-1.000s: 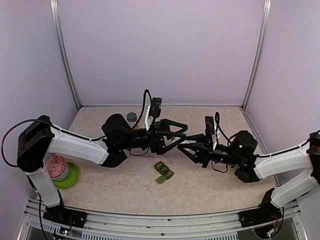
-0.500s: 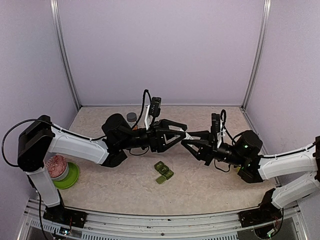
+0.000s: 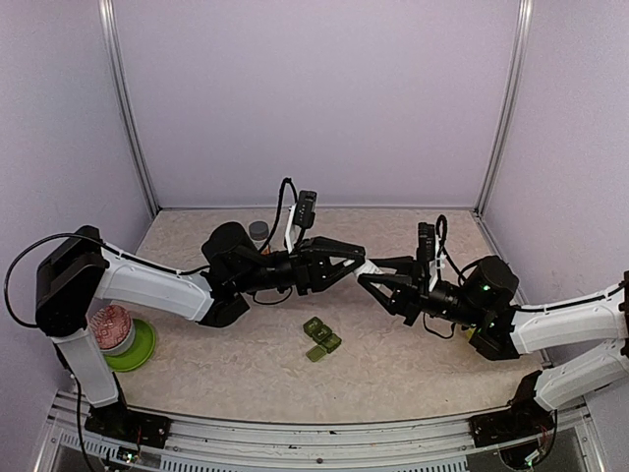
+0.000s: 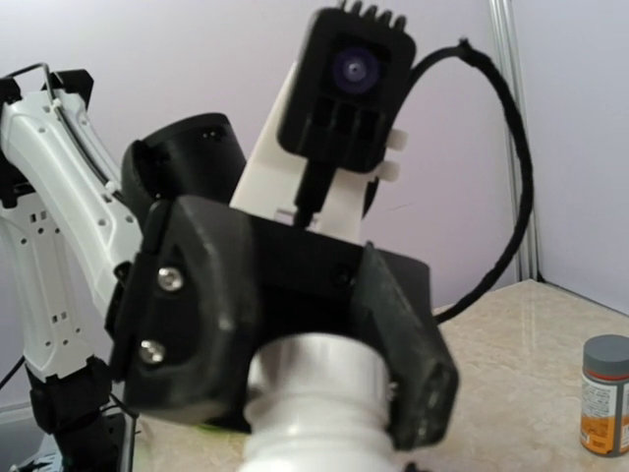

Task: Sort the pills into containers
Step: Unscrew the lid of the pill bottle from the pill bottle, then pick up the lid of the pill bottle from the pill bottle, then place the lid of the pill bottle at the center of the board, then pour the pill into the compartment of the pill container.

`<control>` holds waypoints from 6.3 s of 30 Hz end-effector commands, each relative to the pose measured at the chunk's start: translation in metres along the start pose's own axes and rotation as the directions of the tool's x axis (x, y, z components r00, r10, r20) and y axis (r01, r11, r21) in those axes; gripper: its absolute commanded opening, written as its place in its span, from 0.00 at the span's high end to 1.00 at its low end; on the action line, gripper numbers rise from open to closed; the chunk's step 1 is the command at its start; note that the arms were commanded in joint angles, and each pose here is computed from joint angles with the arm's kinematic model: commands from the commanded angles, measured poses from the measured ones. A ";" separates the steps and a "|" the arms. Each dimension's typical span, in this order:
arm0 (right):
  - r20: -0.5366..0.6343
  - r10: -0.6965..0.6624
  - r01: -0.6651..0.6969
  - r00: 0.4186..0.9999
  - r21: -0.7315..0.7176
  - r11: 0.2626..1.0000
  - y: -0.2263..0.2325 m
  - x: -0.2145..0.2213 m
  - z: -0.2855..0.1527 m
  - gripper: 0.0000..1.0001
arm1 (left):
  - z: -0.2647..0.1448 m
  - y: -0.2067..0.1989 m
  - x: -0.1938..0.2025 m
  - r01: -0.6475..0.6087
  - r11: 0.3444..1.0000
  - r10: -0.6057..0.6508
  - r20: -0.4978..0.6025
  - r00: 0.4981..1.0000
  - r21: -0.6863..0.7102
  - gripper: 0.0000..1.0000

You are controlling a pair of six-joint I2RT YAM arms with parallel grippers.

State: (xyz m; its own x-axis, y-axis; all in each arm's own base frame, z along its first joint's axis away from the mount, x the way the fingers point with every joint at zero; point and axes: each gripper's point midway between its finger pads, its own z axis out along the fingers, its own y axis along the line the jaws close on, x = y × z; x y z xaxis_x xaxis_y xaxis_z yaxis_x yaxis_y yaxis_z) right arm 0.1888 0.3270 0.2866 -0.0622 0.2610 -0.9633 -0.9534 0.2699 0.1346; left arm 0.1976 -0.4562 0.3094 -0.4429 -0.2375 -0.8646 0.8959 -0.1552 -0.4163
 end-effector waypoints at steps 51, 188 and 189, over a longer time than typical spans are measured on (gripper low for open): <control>0.013 -0.138 0.138 0.990 -0.077 0.987 0.025 -0.018 -0.021 1.00 | -0.151 0.138 0.068 -0.203 0.615 -0.017 -0.270 0.963 -0.762 0.69; -0.406 0.239 -0.169 0.882 0.201 0.965 -0.056 0.221 -0.021 1.00 | -0.149 0.183 0.139 -0.243 0.670 -0.051 -0.370 0.928 -0.701 0.01; -0.407 0.240 -0.169 0.881 0.202 0.965 -0.056 0.222 -0.021 1.00 | -0.148 0.182 0.140 -0.243 0.671 -0.051 -0.371 0.927 -0.701 0.01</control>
State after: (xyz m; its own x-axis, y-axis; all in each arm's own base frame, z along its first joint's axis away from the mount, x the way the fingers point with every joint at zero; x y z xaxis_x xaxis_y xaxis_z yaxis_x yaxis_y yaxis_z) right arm 0.2152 0.3489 0.0534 -0.4024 -0.1027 -0.9097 -0.8580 0.3889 0.3357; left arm 0.3074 -0.3703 0.0723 -0.4635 0.1318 -0.8762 0.7159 0.6384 -0.2826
